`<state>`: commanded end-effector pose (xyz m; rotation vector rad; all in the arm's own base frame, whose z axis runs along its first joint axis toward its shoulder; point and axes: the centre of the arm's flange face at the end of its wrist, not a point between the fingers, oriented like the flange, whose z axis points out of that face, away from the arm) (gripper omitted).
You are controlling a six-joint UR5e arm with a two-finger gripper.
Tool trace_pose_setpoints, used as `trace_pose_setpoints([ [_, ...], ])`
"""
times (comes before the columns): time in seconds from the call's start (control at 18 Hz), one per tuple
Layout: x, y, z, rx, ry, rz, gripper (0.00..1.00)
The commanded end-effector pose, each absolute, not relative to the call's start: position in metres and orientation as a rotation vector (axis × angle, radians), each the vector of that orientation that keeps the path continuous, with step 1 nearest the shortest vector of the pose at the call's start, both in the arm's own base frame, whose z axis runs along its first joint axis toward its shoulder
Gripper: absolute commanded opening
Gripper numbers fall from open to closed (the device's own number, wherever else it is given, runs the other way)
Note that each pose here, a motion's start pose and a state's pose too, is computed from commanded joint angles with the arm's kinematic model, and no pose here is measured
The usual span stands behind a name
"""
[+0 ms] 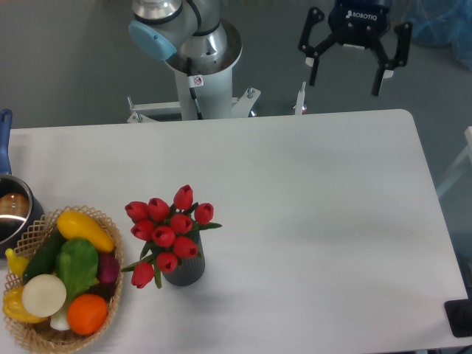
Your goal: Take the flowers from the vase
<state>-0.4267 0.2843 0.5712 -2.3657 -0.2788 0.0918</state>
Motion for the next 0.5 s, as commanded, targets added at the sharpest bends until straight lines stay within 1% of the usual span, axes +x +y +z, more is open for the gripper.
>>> trace_pose_setpoints([
  [0.17, -0.4280, 0.2800, 0.5691, -2.421, -0.268, 0.152, 1.00],
  [0.39, -0.4251, 0.2830, 0.5676, -2.446, -0.131, 0.199, 1.00],
  [0.5, -0.4246, 0.2825, 0.5660, -2.451, -0.129, 0.201, 1.00],
])
